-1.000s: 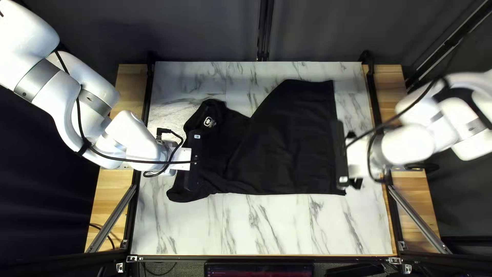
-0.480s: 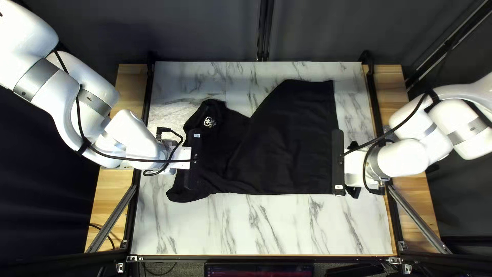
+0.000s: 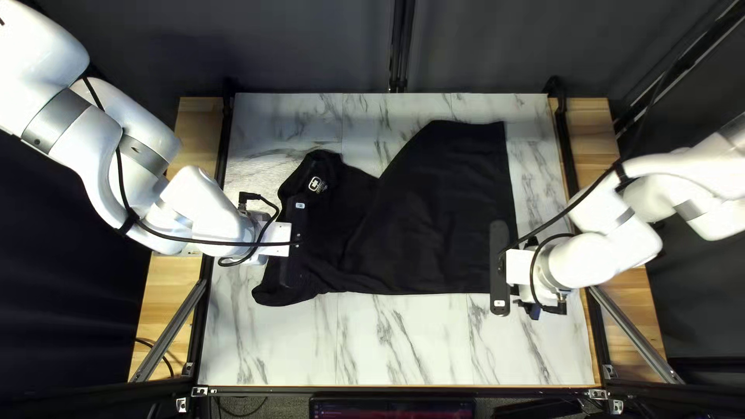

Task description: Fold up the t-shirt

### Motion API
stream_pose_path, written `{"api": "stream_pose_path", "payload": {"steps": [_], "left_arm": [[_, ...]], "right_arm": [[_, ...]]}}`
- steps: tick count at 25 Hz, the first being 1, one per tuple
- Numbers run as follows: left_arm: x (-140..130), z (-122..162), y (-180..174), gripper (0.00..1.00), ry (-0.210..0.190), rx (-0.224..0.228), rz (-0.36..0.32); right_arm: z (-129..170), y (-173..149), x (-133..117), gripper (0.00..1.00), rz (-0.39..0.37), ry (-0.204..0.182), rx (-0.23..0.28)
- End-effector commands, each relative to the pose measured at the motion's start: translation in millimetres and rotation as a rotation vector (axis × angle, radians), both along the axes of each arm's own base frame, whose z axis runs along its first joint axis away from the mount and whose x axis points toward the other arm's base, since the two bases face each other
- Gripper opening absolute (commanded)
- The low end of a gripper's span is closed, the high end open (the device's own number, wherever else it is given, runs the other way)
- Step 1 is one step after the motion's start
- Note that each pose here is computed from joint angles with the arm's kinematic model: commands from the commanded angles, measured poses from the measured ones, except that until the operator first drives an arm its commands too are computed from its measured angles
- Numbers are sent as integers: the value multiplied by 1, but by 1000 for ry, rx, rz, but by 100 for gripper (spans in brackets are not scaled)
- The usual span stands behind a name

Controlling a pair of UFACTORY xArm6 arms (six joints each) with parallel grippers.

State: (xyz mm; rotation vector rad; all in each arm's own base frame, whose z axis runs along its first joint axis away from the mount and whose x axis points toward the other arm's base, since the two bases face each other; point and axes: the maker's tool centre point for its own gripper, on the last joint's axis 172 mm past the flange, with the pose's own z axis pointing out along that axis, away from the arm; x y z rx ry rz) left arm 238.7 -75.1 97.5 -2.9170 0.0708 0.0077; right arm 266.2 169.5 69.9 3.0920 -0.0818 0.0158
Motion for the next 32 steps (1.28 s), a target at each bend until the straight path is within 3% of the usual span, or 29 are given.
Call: {"api": "stream_pose_path", "payload": {"steps": [1, 11, 19, 22, 24, 25, 26, 28, 31, 32], "left_arm": [[-1, -1, 1, 0, 0, -4, 0], [-2, -4, 1, 0, -2, -6, 2], [-3, -6, 2, 0, -2, -7, 4], [-3, -6, 3, 0, -2, -8, 4], [-4, -6, 3, 0, -2, -8, 4], [-4, -6, 3, 0, -2, -8, 3], [-4, -6, 2, 0, -2, -8, 3], [-4, -5, 1, 0, -2, -8, 2], [-3, -5, 0, 0, -2, -7, 0], [-3, -5, 0, 0, -2, -7, 0]], "right_arm": [[-20, 5, -5, 100, 2, 15, 9], [-44, 5, 0, 100, 28, 36, 16], [-54, -1, -11, 100, 14, 50, 23], [-51, 0, -8, 86, 10, 50, 24], [-49, 0, -6, 71, 6, 51, 25], [-49, -1, -5, 53, 4, 52, 26], [-49, -1, -5, 48, 3, 52, 26], [-53, -2, -6, 55, -1, 53, 32], [-54, -2, -5, 46, -1, 52, 39], [-54, -2, -4, 56, -1, 52, 40]]}}
